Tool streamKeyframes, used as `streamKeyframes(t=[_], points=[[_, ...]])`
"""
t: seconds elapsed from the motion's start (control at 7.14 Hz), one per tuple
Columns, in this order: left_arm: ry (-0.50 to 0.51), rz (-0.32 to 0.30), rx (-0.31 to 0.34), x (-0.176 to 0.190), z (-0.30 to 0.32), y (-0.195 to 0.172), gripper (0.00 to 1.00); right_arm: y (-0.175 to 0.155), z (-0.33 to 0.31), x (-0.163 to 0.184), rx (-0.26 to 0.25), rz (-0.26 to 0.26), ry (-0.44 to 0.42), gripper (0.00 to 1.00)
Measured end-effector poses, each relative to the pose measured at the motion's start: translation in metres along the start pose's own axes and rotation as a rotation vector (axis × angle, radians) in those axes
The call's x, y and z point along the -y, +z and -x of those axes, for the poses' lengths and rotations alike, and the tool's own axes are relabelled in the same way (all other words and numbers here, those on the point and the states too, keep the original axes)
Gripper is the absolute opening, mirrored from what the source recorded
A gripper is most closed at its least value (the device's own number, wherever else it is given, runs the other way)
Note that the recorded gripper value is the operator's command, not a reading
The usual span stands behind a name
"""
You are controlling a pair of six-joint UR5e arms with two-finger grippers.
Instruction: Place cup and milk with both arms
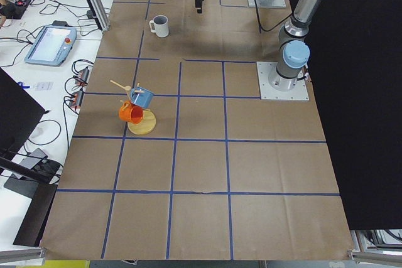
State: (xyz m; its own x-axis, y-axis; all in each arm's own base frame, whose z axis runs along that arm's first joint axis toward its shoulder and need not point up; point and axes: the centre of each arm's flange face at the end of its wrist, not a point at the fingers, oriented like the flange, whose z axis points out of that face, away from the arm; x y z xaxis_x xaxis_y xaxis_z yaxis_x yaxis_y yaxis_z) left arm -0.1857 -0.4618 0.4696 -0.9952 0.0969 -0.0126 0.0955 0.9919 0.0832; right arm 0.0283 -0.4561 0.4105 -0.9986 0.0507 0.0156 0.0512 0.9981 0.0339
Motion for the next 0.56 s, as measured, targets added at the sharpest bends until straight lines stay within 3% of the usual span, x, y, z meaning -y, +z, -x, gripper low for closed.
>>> streamKeyframes(t=[0.28, 0.56], points=[[0.000, -0.001, 0.000, 0.000, 0.000, 0.000, 1.00, -0.028, 0.009, 0.047, 0.001, 0.000, -0.033, 0.50], [0.000, -0.001, 0.000, 0.000, 0.000, -0.001, 1.00, -0.041, 0.060, 0.113, -0.012, -0.021, -0.079, 0.50]])
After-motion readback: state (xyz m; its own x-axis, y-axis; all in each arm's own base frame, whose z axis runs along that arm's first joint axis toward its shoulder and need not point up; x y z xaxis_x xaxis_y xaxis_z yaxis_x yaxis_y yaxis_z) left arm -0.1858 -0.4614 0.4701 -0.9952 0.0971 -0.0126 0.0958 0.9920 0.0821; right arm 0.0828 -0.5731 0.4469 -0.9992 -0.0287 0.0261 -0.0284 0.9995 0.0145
